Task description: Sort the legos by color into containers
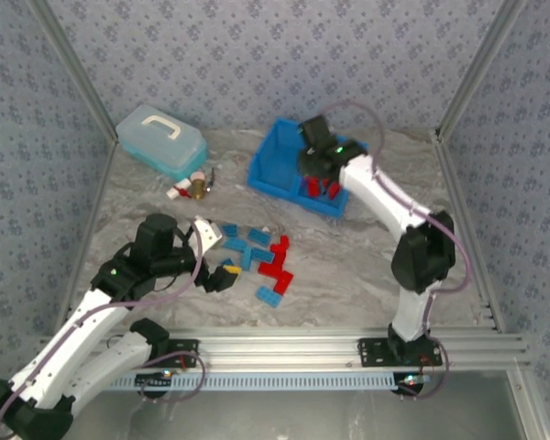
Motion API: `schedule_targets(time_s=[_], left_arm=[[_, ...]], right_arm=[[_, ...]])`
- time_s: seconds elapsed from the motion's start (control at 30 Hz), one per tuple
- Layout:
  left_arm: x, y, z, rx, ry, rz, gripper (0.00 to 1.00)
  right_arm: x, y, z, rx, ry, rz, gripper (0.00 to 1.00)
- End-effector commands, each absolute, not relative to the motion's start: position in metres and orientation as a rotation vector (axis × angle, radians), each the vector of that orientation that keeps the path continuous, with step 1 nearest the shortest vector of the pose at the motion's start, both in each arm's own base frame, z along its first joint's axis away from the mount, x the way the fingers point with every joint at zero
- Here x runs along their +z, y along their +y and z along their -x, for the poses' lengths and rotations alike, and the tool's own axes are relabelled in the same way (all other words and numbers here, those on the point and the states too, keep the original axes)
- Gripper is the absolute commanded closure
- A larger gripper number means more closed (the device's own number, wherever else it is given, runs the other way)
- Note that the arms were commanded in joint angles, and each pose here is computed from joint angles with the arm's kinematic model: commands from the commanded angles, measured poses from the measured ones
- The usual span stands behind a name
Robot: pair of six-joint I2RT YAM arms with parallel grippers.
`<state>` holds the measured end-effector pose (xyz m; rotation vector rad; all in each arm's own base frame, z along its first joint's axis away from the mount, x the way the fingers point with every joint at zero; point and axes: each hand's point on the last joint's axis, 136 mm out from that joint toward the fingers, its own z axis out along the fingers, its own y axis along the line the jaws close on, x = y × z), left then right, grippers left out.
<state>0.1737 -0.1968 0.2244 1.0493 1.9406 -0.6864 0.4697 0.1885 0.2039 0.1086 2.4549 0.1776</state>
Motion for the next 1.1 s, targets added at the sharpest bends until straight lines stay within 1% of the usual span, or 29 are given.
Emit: schedule_targets(time_s=[0.0,0.2,0.37,0.5,0.73,0.8,0.97,1.07], left_arm=[[0.226,-0.192,-0.185,-0.636,1.954,-0.994,0.01],[0.226,-0.192,-0.185,-0.631,1.95,-1.0,0.01],[0.224,-0.192,-0.185,-0.632,1.956,-1.002,0.01],[0.225,-0.192,-0.185,-0.628,1.954,-1.002,0.01],[0.223,-0.192,-0.186,-0.629,1.959,-1.005,0.01],[0.223,-0.192,-0.186,-0.629,1.961,-1.002,0.01],[0.223,-0.191,-0.186,-0.632,1.96,-1.001,0.01],[0.223,-0.191,-0.185,-0.635,1.959,-1.005,0.01]], right_arm=[[0.172,0.163,-0.489,0.197,2.556,-0.099,0.7],[0.144,0.151,-0.505,0.224,2.597,-0.132,0.69],[0.123,0.157,-0.514,0.216,2.632,-0.081,0.68],[0.1,0.162,-0.516,0.198,2.688,-0.07,0.68],[0.073,0.172,-0.512,0.118,2.768,-0.013,0.63],[0.068,0.172,-0.51,0.096,2.788,-0.013,0.61],[0.068,0.176,-0.507,0.075,2.791,-0.009,0.44],[0.083,0.177,-0.508,0.073,2.767,-0.004,0.43]])
